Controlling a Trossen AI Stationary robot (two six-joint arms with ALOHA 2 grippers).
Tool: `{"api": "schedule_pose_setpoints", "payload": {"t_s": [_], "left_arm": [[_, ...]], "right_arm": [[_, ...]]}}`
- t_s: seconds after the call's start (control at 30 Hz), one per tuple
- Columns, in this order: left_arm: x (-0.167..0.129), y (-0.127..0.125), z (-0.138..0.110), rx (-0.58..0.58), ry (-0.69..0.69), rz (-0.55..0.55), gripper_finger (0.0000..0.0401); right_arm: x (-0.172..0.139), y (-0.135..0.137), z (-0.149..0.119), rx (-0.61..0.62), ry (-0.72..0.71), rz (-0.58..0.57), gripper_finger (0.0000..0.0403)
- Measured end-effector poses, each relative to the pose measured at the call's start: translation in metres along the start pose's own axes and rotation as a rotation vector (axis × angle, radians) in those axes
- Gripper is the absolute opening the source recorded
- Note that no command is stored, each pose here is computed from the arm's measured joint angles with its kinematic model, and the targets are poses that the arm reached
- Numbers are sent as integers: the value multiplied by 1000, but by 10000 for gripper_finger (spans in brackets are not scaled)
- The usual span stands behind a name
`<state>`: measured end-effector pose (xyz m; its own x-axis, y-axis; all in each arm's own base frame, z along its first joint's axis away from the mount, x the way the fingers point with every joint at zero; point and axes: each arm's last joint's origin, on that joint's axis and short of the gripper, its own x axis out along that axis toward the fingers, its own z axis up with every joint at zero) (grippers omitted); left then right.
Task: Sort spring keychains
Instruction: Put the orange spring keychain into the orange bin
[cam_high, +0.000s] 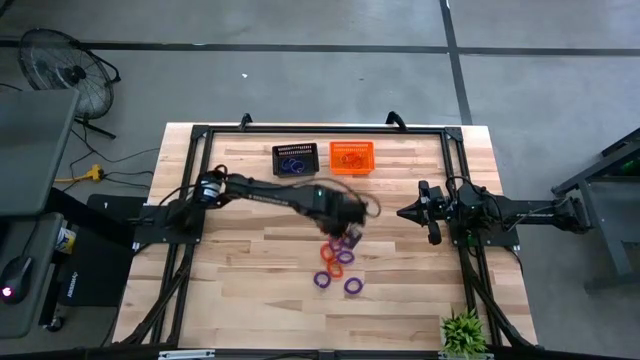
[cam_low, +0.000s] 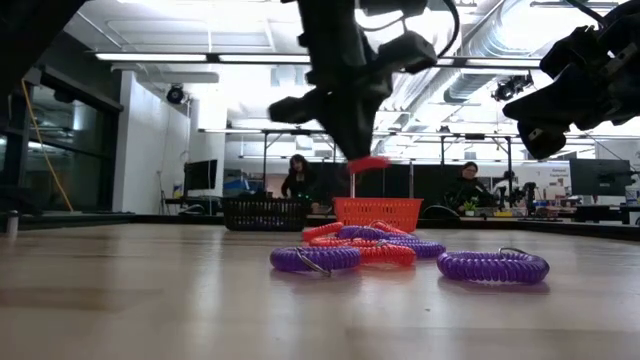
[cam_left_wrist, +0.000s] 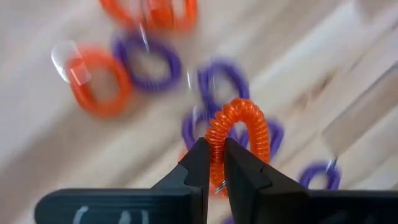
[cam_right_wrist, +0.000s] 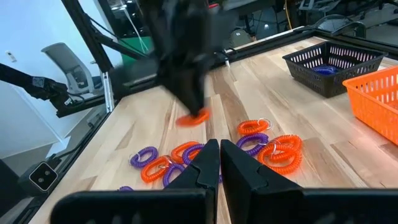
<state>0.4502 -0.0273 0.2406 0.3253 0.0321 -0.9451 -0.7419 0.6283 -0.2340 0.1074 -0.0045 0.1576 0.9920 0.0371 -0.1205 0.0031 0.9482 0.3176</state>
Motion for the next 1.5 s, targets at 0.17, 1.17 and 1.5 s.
{"api": "schedule_pose_setpoints", "payload": {"t_s": [0.17,1.17,1.5], "left_arm": [[-18,13,37,10,-84,-25,31],[-21,151,178,-52,-290,-31,30],[-24,150,185,24,-363,-48,32]], "right_arm": [[0,0,0,0,0,0,11],[0,0,0,0,0,0,11],[0,0,0,0,0,0,11]]}}
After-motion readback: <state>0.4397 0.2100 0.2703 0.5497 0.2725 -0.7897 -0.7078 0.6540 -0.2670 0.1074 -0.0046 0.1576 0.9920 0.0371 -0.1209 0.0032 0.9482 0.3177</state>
